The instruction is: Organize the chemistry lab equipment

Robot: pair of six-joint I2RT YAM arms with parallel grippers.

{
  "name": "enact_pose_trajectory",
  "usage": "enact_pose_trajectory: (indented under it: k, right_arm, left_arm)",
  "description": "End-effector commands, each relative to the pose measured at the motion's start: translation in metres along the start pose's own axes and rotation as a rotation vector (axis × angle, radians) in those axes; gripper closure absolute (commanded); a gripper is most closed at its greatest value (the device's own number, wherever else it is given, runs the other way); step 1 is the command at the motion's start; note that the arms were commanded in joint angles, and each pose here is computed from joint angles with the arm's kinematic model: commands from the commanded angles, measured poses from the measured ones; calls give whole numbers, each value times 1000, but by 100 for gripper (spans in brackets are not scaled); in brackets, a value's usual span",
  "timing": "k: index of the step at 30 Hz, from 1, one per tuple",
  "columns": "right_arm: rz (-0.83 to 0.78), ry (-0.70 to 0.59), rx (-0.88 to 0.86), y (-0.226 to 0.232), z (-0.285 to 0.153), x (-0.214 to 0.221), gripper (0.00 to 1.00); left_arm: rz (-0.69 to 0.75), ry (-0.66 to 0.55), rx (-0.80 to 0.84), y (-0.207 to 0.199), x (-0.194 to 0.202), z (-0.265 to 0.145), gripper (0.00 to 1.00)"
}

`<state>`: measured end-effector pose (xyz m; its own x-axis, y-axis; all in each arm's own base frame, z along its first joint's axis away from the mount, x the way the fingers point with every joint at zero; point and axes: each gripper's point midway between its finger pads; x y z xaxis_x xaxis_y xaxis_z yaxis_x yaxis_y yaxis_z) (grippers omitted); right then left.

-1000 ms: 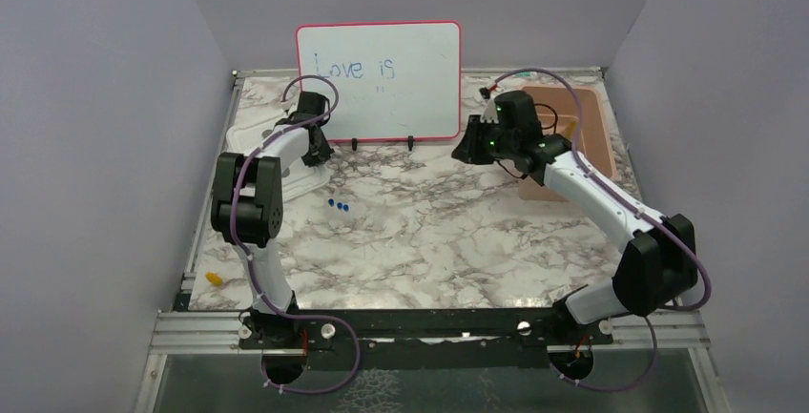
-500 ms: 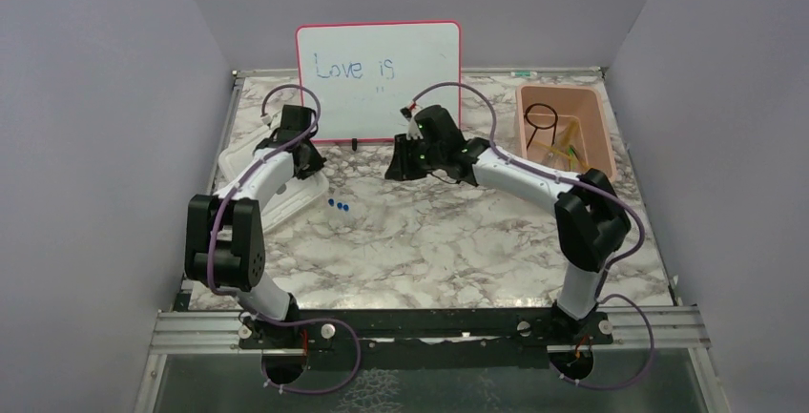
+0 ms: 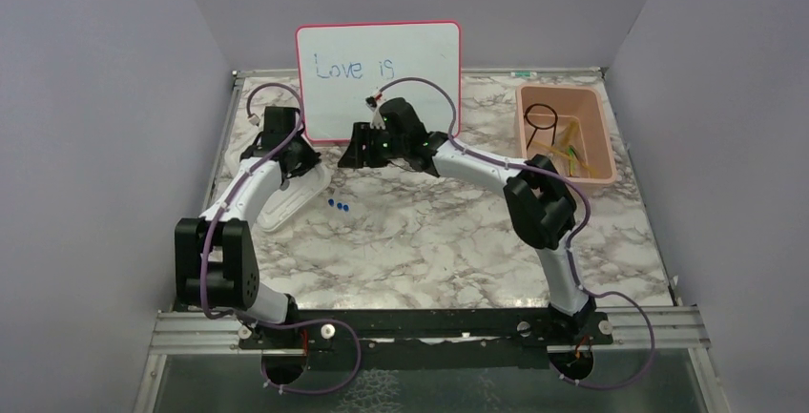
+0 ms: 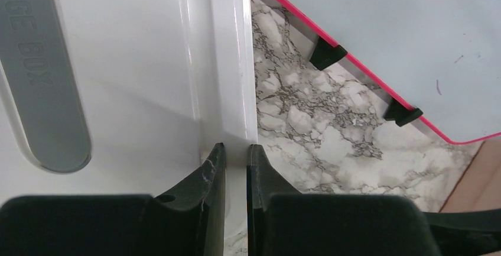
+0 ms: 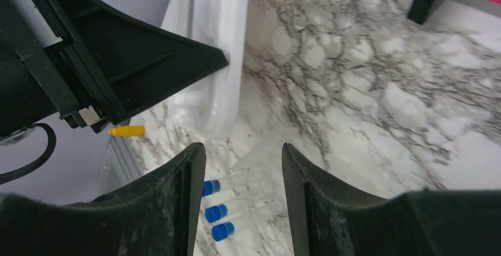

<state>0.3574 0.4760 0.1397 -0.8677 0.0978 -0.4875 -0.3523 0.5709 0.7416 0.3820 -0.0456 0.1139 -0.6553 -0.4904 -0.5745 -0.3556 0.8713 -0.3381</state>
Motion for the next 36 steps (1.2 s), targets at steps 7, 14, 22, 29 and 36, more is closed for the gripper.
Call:
enact_pose_trajectory:
  k: [7,14,22,29,36]
  right_arm:
    - [57,82,-148,39,37,23,44]
    - [111,133,-229,48,49,36,44]
    - [180,136,-362,62,55,37,62]
    - [207,166,-412,67,56,43,94]
    - [183,128,-516,114,17,21,99]
  left_arm:
    - [-70,-38,166,-23,-21,-27,97]
    - [-70,-44,187,-26,-20,-37,97]
    - [-58,-63,165,-19,-18,-46,97]
    - [-24,-99,149,-15,-22,-59,90]
    - [80,-218,112,-13,-53,-86,50]
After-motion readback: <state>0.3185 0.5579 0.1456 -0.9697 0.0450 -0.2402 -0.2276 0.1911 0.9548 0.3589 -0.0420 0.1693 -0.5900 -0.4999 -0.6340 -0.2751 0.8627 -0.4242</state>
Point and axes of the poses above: each gripper's point midway between its finger pads, its own z axis out along the fingers, its own y axis along the line the jaws close on, x = y × z, and after that the axes turned 10 degrees about z, right-handed
